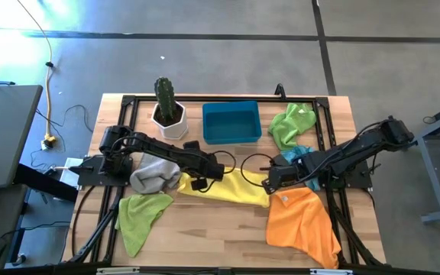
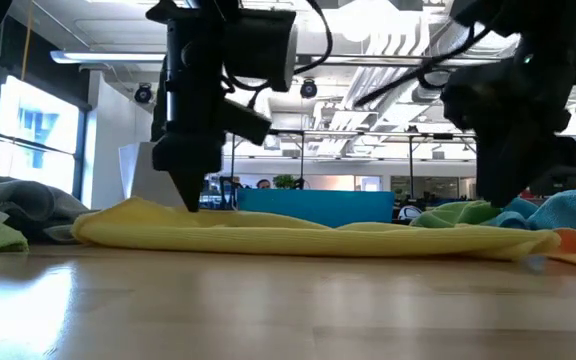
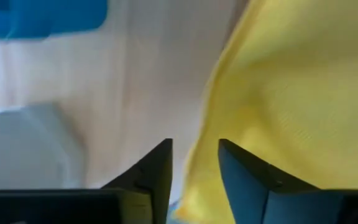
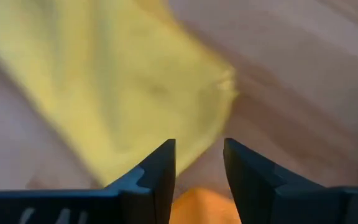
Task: Fold microfiber towels
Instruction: Fold the yellow microfiber towel
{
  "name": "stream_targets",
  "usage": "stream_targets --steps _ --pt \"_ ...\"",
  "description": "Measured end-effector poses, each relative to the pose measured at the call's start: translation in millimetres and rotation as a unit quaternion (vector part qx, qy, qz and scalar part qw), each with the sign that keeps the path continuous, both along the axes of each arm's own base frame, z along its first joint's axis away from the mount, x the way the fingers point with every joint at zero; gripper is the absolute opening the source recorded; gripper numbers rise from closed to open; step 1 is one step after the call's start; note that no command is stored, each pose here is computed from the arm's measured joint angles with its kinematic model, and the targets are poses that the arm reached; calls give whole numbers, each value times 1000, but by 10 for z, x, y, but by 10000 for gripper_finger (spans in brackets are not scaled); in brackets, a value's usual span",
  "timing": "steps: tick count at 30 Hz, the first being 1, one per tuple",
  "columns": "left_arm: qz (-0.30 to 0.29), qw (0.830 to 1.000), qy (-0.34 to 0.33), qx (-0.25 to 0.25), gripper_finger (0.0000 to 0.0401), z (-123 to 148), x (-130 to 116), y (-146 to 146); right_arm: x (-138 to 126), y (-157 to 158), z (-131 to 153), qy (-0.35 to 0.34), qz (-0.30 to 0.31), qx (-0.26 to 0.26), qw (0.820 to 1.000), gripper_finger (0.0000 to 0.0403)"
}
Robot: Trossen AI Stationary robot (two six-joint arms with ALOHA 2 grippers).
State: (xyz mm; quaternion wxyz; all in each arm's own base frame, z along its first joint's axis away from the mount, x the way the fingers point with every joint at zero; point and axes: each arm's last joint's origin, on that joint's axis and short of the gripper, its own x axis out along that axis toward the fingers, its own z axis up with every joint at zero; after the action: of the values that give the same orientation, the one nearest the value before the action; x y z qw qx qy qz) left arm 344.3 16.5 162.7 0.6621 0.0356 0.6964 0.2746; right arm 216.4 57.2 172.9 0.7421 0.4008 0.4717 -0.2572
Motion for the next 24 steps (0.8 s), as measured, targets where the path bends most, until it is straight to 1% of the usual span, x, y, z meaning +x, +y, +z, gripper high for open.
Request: stream_targets --steps 3,5,7,9,12,14,19,22,24 --pt "-6 999 44 21 137 19 -76 14 42 92 62 -46 69 -3 997 124" --pt "-15 997 70 25 139 30 -117 12 78 166 98 -81 125 -18 989 118" --pt "-35 995 91 12 140 38 -143 -22 95 233 125 -107 177 -42 977 111" --pt "-62 993 100 -3 140 77 -161 -93 94 280 136 -120 217 -73 966 104" --pt "-102 990 92 -15 140 166 -176 -214 79 338 129 -123 252 -116 953 93" --pt "-115 990 74 -22 140 226 -178 -291 73 380 93 -115 268 -128 948 87" --pt "-127 990 -3 -54 140 337 -133 -473 119 523 -28 -116 303 -135 936 83" --pt "-142 986 -45 -73 140 330 -64 -590 153 590 -120 -113 312 -134 934 83" --pt "-166 980 -72 -87 140 323 -6 -675 164 624 -169 -109 319 -131 933 83"
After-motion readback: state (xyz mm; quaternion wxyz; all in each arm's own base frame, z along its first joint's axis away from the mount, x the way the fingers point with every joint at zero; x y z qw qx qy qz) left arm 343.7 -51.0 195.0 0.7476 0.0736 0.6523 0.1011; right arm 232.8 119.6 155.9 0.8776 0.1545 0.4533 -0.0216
